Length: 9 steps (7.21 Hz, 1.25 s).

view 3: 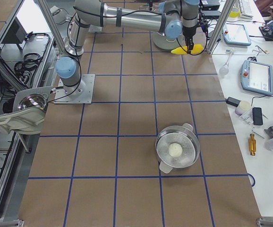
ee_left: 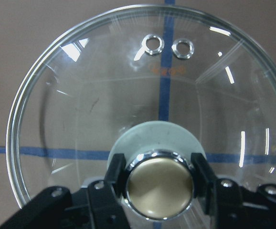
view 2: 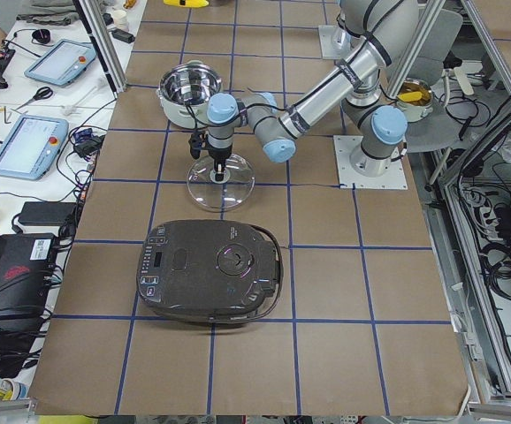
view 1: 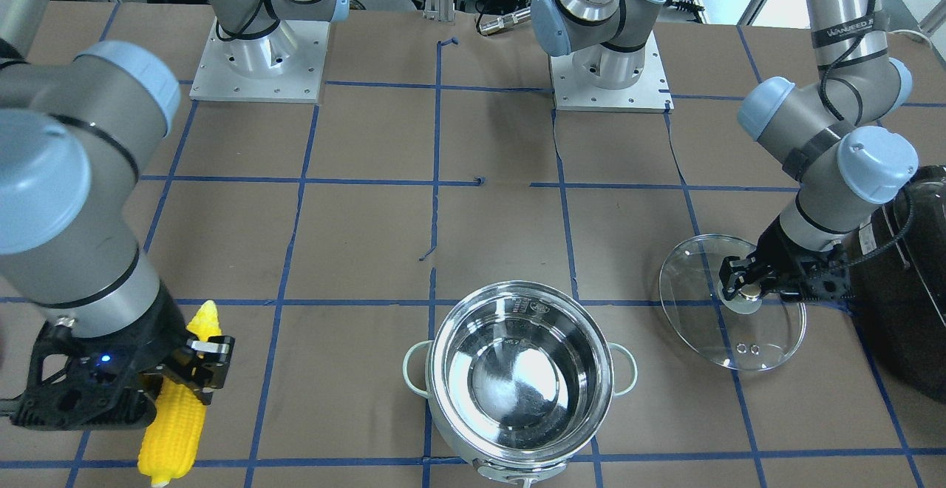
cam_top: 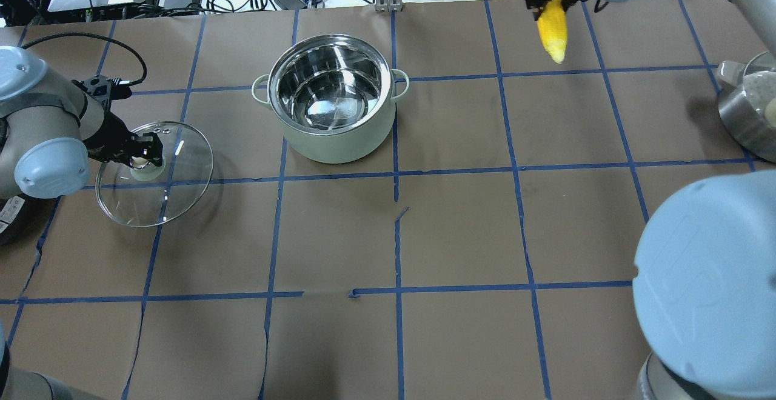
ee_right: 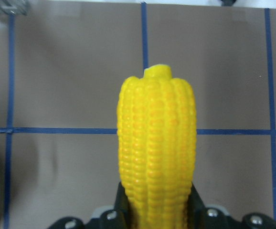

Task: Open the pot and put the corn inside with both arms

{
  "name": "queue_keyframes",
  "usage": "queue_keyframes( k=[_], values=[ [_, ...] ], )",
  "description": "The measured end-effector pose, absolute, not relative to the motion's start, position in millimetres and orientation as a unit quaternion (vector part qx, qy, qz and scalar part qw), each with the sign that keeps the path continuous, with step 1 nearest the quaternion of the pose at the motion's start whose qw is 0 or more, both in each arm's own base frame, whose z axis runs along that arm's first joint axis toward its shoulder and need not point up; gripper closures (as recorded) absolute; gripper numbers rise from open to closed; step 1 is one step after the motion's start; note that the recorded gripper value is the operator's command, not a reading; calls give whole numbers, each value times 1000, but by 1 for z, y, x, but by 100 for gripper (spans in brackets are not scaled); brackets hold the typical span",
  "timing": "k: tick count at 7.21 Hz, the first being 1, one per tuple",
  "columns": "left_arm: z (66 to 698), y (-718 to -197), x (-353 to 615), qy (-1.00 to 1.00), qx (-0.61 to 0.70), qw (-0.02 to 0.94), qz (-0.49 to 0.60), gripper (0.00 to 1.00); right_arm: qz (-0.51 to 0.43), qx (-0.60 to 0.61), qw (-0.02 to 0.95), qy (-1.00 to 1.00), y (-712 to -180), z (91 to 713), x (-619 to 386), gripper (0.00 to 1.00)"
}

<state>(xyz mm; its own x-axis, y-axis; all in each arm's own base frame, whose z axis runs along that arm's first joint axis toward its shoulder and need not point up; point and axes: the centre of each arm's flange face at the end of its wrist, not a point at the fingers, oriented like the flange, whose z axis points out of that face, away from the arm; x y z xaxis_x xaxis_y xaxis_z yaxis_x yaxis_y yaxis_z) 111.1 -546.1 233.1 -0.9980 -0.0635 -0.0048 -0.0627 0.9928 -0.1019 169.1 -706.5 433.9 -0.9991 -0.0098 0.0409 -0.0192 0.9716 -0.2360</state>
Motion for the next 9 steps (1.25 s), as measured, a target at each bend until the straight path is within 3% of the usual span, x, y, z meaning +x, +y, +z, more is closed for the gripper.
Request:
queue_keyframes(
  k=[2, 4, 8, 9],
  values=[
    [228, -545, 112, 998, -33, 3, -46, 64, 139, -1, 4, -990, -697, 456, 259, 100],
    [224, -545, 113, 998, -36, 2, -42, 54, 139, -8, -13, -990, -695, 437, 331, 100],
    [220, -542, 114, 998, -45, 3, -35, 45, 138, 5, -66, -988, -680, 389, 431, 100],
    [219, -542, 115, 998, -45, 4, -33, 41, 135, 9, -73, -988, -680, 374, 442, 90]
  ],
)
